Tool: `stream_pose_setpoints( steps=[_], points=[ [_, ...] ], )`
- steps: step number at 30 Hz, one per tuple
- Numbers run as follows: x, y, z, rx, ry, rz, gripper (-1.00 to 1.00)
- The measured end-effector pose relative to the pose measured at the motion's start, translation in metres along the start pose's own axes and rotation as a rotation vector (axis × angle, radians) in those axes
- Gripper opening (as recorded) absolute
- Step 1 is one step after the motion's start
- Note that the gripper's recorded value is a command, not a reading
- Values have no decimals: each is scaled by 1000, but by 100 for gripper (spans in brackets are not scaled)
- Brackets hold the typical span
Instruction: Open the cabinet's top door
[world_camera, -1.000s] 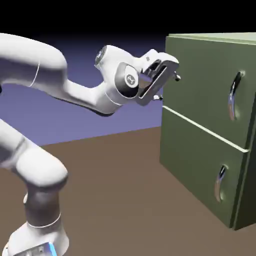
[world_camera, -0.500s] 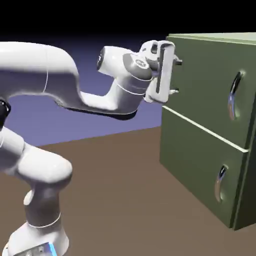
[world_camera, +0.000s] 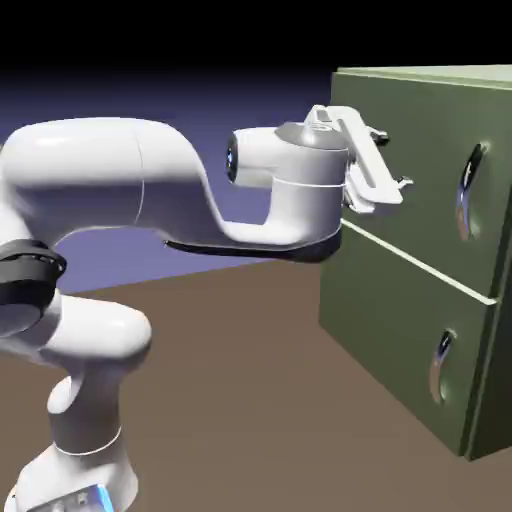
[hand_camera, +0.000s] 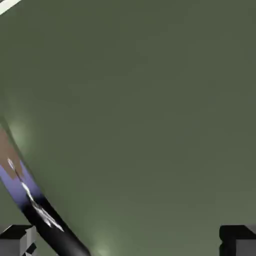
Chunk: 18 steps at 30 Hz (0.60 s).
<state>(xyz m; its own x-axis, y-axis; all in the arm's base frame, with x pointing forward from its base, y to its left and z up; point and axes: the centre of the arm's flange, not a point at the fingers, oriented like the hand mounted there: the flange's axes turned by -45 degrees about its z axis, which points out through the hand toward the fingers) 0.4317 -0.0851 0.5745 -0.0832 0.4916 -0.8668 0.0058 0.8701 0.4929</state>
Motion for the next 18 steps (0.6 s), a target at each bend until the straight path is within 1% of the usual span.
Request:
stream_pose_setpoints(
  steps=[11,13,18],
  points=[
    [18,-68,44,-20,-72,-502,0],
    [19,-70,46,-20,-73,-517,0],
    [15,-69,93,-20,-73,-516,0]
  ],
)
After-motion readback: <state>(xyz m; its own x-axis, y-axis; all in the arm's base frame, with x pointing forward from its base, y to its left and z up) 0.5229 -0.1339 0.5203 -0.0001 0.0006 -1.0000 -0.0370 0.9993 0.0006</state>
